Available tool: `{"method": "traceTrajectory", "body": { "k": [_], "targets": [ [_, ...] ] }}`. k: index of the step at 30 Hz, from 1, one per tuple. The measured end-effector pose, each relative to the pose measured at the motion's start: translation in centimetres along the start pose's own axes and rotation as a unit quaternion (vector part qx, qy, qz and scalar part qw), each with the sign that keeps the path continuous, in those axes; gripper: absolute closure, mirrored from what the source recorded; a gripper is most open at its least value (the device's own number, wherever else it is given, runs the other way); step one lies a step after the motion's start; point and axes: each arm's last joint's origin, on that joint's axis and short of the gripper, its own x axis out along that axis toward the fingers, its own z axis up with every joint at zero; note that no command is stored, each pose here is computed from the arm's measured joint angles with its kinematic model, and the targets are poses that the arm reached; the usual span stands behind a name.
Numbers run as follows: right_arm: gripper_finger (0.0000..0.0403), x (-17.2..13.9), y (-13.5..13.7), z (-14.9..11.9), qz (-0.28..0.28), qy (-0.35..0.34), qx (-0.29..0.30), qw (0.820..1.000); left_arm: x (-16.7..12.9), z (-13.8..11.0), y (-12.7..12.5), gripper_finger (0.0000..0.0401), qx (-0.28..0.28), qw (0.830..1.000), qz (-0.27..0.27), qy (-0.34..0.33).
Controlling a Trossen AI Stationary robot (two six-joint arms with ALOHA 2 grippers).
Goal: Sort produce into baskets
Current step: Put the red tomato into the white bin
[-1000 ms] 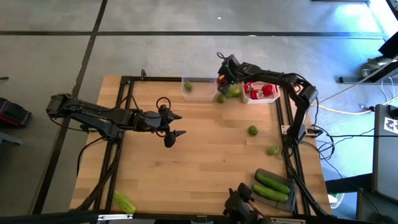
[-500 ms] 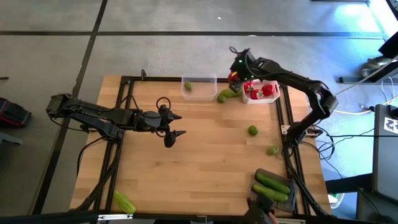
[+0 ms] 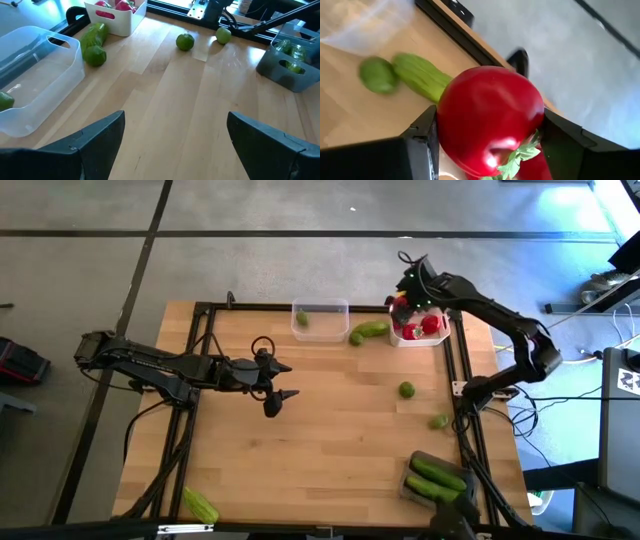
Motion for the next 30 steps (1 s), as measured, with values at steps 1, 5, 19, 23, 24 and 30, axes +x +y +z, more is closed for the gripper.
{"method": "traceTrajectory", "body": {
  "k": [1, 5, 19, 23, 24, 30],
  "targets": [
    [0.0181, 0.2, -0.3, -0.4, -0.005, 0.007, 0.007, 1.0, 0.0, 0.0, 0.0, 0.0054, 0.0, 1.0, 0.0, 0.0],
    [0.0181, 0.6, -1.5, -1.7, -0.036, 0.023, 0.029, 0.999, 0.0, 0.0, 0.0, 0.0054, -0.001, 1.0, 0.0, 0.0],
    [0.0181, 2.4, -3.3, -4.8, -0.092, 0.06, 0.087, 0.99, 0.0, 0.0, 0.0, 0.0054, -0.002, 1.0, 0.0, 0.0],
    [0.0181, 3.3, -3.6, -5.1, -0.107, 0.041, 0.102, 0.988, 0.0, 0.0, 0.0, 0.0054, 0.001, 1.0, 0.0, -0.001],
    [0.0181, 3.6, -3.6, -5.1, -0.105, 0.041, 0.103, 0.988, 0.0, 0.0, 0.0, 0.0054, 0.001, 1.0, 0.0, -0.001],
    [0.0181, 5.8, -3.5, -5.1, -0.096, 0.065, 0.107, 0.988, 0.0, 0.0, 0.0, 0.0054, 0.001, 1.0, 0.0, -0.002]
  ]
}}
